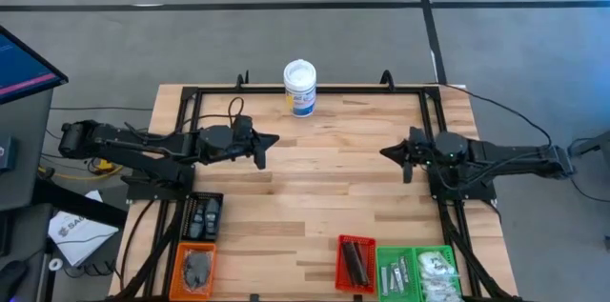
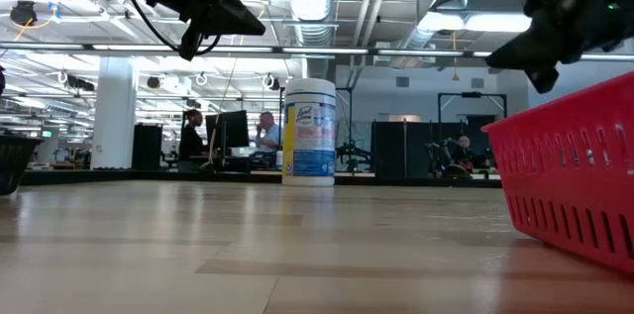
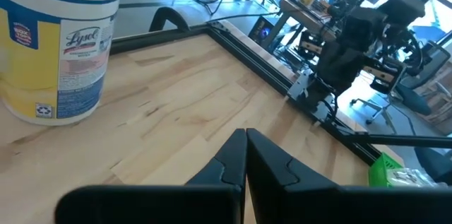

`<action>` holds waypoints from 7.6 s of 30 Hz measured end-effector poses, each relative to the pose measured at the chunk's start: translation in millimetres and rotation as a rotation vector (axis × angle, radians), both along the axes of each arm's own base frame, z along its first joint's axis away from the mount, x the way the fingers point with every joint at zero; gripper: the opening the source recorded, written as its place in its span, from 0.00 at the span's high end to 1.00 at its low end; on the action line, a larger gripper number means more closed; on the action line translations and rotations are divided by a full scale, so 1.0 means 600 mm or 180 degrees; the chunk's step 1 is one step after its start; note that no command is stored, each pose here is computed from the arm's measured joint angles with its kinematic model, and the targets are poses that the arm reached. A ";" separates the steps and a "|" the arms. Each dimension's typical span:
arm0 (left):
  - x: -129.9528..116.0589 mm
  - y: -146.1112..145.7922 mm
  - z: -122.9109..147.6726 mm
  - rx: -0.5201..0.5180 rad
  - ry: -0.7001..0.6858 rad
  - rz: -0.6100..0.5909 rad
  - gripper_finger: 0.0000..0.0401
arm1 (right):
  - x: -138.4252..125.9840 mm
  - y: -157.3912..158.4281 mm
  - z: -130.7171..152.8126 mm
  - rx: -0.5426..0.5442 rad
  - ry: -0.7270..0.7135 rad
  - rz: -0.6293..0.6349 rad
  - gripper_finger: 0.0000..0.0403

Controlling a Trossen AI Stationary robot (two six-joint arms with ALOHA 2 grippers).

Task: Pick & Place Travel size toiletries
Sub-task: Return to Home Position

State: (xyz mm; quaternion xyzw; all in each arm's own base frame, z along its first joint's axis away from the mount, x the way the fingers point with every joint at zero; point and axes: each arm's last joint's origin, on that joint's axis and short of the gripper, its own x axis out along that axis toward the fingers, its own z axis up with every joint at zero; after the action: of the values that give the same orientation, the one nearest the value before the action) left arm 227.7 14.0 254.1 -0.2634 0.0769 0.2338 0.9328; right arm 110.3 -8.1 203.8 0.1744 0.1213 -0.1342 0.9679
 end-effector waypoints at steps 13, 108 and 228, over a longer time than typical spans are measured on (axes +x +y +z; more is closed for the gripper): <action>0.000 0.001 0.001 0.0018 -0.0024 0.0077 1.00 | -0.029 0.006 -0.035 0.0092 -0.0403 0.0296 1.00; -0.156 -0.011 0.113 0.1291 -0.0896 -0.0073 1.00 | -0.017 0.008 -0.065 0.0076 -0.0882 0.0408 1.00; -0.217 -0.010 -0.138 0.1527 -0.0531 -0.0559 1.00 | -0.017 0.008 -0.065 0.0076 -0.0883 0.0407 1.00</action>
State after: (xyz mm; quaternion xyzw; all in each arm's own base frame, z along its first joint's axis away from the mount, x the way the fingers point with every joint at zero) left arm 97.4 8.3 171.1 -0.0454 -0.0353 0.1410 0.9883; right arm 100.0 -3.6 164.8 0.1947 -0.0012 -0.0455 0.9798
